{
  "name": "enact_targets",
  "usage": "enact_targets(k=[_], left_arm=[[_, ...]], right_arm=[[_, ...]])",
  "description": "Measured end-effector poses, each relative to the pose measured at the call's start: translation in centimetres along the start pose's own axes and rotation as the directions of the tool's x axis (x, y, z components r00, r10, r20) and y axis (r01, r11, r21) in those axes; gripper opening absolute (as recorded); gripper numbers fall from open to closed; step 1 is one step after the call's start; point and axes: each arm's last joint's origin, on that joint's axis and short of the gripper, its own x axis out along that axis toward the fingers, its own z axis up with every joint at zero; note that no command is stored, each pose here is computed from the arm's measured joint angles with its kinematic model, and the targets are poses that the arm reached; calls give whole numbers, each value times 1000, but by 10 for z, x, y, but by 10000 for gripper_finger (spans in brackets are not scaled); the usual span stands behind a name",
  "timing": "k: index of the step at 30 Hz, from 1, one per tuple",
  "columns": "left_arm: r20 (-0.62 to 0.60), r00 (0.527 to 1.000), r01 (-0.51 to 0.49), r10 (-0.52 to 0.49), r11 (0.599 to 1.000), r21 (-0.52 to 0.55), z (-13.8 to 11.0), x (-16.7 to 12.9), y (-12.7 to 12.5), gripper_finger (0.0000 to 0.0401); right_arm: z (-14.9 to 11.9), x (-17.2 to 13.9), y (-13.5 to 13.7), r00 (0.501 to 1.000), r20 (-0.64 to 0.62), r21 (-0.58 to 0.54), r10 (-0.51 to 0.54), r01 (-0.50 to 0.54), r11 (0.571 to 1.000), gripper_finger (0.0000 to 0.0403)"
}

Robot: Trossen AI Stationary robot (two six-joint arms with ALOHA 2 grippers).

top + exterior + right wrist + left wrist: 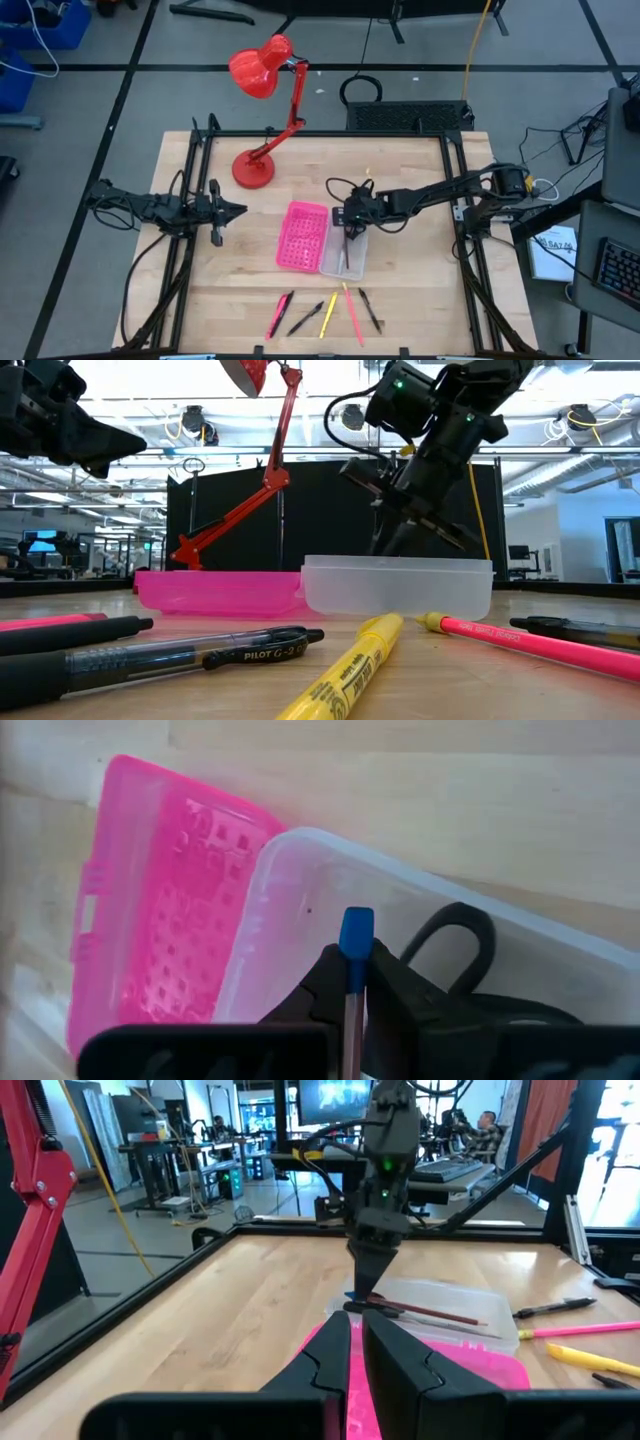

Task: Pick & place school supplies into a supply box
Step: Put the brown supply in the pink box, then put the pink pen in the pink box

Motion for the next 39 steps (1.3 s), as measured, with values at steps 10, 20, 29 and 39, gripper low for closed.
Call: enact_targets(k=[10,20,29,39], left_arm=[[1,1000,0,0,1000,4,0,0,0,40],[11,1000,-1,1,999,47,1,0,0,40],[11,1000,-1,1,999,48,1,0,0,40],[10,1000,-1,0,999,38,1,0,0,40]], right_arm=[[-1,0,-3,999,-35,-24,-31,30,999,22],[-3,0,-3,996,-84,-66,-23,17,998,73],[-2,0,5,996,-68,-24,61,-63,998,76],[-1,-1,8,994,-65,58,86,-83,995,67]])
